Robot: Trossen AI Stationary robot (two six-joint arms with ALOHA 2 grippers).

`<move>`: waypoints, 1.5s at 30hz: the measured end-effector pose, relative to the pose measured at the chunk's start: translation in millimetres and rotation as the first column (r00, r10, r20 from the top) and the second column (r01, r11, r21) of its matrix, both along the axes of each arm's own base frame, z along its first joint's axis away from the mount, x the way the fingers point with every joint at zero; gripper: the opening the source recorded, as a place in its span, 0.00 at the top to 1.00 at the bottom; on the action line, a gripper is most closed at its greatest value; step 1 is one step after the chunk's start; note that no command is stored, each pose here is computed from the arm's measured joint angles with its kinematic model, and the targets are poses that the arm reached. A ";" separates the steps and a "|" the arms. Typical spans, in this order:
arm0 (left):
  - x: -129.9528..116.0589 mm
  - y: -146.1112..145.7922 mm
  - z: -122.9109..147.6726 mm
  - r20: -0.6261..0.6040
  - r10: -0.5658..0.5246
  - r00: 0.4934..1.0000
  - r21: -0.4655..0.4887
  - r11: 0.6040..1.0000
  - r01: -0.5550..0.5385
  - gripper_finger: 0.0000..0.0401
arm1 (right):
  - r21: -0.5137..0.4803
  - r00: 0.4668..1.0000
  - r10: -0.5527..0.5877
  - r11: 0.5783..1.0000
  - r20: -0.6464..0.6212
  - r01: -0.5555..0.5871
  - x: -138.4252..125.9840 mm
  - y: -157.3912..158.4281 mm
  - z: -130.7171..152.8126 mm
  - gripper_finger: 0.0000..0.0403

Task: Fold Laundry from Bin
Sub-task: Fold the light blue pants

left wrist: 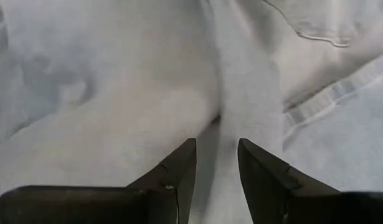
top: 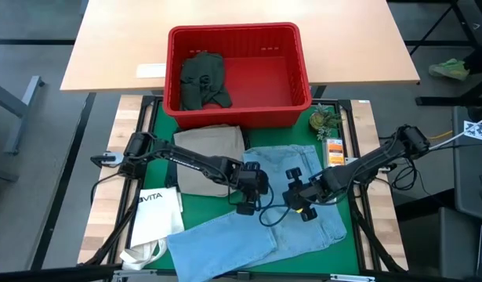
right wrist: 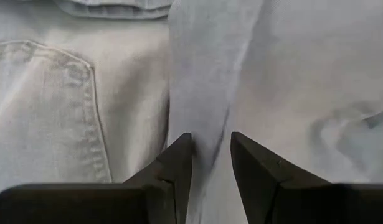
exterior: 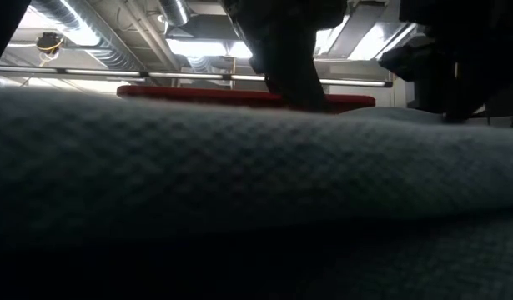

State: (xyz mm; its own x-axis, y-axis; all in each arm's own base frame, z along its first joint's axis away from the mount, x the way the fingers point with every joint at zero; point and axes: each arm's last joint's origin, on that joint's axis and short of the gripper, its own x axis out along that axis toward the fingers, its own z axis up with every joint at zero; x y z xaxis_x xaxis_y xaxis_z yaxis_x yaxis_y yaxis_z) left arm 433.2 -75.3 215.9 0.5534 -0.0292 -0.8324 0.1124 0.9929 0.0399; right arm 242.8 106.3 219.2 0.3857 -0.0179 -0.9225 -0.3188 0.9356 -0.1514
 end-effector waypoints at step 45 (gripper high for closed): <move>-14.0 -68.2 -20.1 0.159 0.226 0.961 0.355 0.895 -0.269 0.96 | -0.203 0.998 -0.047 0.978 -0.032 0.039 3.3 -3.6 -9.8 0.97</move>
